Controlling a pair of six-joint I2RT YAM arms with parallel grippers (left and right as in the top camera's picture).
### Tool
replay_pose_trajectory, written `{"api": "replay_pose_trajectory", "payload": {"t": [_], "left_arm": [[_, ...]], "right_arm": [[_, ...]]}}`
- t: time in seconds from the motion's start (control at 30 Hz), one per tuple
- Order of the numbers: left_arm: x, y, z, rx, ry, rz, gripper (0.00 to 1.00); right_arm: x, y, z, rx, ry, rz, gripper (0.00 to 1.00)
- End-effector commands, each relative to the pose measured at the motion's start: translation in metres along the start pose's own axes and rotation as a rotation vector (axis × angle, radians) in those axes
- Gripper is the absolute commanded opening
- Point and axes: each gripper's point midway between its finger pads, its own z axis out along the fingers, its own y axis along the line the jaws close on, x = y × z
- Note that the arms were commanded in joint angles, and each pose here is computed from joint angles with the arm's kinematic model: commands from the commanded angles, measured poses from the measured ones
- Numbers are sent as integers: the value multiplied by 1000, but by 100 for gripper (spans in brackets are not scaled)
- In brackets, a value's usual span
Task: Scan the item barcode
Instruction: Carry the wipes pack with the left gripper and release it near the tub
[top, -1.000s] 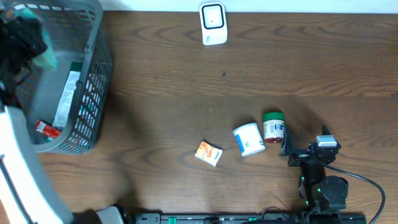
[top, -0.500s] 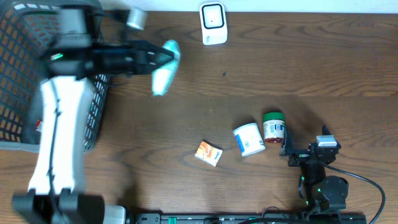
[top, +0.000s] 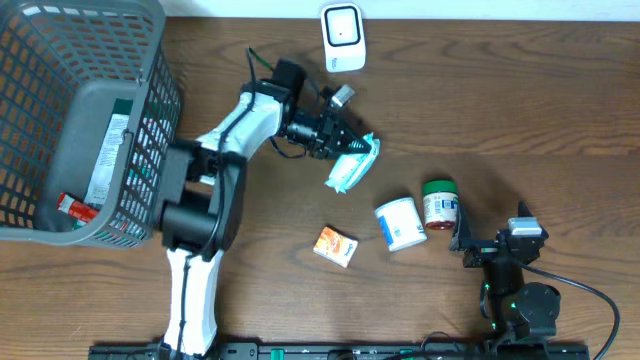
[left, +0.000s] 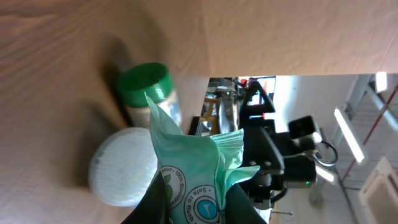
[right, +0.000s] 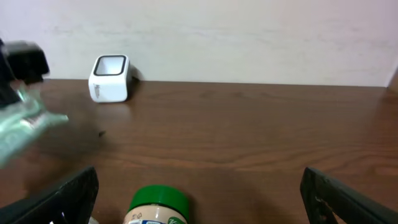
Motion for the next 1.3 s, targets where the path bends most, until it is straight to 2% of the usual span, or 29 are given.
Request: {"api": "replay_pose_trajectory", "payload": {"t": [0.0,0.07,0.2,0.47,0.5,0.53,0.6,0.63,0.67,0.8,0.9,0.97,1.1,1.13,1.2,1.27], "left_arm": [[1,20,2,53,2,2,15],[2,37,3,-2,4,4,17],[3,79,1,-248,15,7,17],[4,105,-6,-409,22,22,17],[3,107,-7,-422,20,25,27],[0,109,-10,-437,12,35,44],[-5,109,-14,-442,-2,47,52],[-11,108,-21,-454,-18,55,70],[-14,107,-24,-463,-28,62,74],[-31,99,-45,-530,-76,107,81],[-45,84,-74,-684,-137,170,81],[-51,64,-89,-771,-175,216,82],[-53,13,-91,-796,-217,301,82],[-52,5,-88,-790,-225,299,82],[-44,-7,-69,-712,-210,254,8],[-36,-8,-50,-629,-167,246,7]], "right_arm": [[1,0,0,1,0,-15,99],[1,0,0,1,0,-15,99],[1,0,0,1,0,-15,99],[1,0,0,1,0,-15,99],[1,0,0,1,0,-15,99],[1,0,0,1,0,-15,99],[1,0,0,1,0,-15,99],[1,0,0,1,0,-15,99],[1,0,0,1,0,-15,99],[1,0,0,1,0,-15,99],[1,0,0,1,0,-15,99],[1,0,0,1,0,-15,99],[1,0,0,1,0,-15,99],[1,0,0,1,0,-15,99],[1,0,0,1,0,-15,99],[1,0,0,1,0,-15,99]]}}
